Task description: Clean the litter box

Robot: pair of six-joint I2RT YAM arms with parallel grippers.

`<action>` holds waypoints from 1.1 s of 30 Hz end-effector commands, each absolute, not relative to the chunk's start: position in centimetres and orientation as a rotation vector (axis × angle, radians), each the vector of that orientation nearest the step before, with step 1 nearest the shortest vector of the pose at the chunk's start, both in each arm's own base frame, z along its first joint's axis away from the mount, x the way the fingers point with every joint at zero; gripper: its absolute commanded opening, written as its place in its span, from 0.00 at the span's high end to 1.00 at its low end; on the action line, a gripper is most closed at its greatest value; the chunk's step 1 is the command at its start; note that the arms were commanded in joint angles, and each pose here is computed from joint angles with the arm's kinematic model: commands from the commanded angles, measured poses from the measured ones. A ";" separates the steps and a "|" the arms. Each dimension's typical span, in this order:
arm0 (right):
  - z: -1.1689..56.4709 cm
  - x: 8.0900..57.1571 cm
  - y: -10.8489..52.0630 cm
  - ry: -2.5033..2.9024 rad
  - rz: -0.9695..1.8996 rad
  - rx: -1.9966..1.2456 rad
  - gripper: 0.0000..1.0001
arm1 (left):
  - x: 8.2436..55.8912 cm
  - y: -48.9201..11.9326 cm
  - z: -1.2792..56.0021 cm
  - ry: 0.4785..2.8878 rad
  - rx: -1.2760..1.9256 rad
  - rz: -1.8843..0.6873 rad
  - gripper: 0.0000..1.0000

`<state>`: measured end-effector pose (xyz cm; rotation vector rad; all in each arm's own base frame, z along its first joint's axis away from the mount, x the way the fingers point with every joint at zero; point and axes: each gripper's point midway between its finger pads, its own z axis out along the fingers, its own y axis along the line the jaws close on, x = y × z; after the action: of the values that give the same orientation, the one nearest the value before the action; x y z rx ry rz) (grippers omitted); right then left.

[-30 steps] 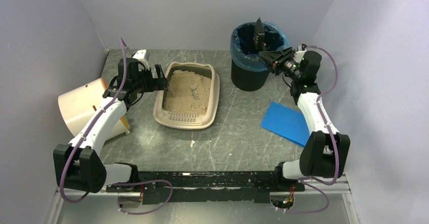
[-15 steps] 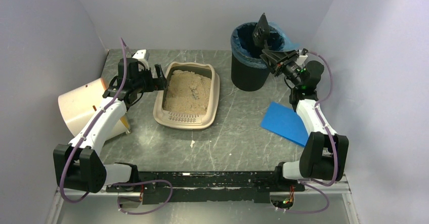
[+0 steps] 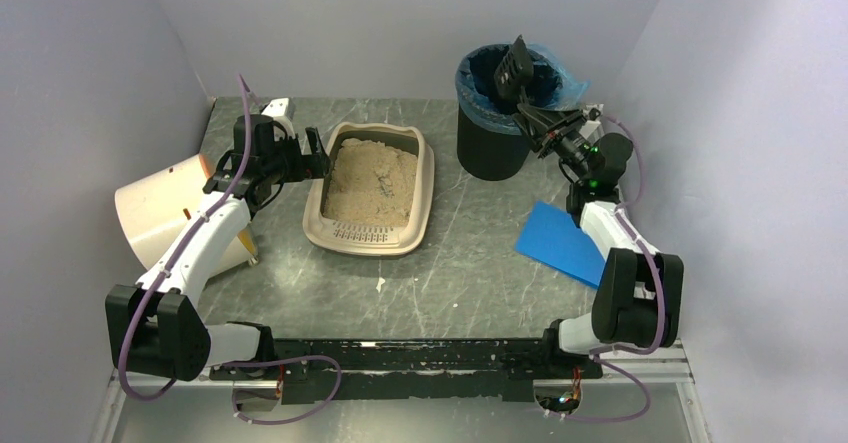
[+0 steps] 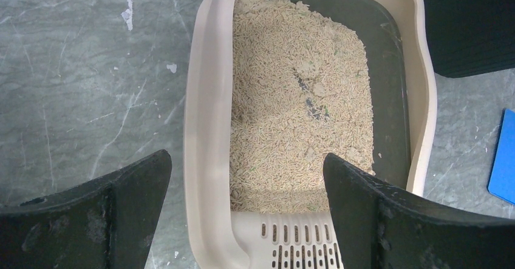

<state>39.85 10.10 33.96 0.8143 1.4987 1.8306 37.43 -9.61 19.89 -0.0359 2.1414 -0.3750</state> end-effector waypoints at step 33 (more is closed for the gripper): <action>36.3 38.5 11.2 1.740 1.141 0.400 1.00 | 39.3 -10.8 10.9 2.429 -0.100 -0.400 0.03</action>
<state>39.26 9.81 37.78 0.4882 1.6474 1.3009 38.78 -9.89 10.88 -0.1027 2.4111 -0.3434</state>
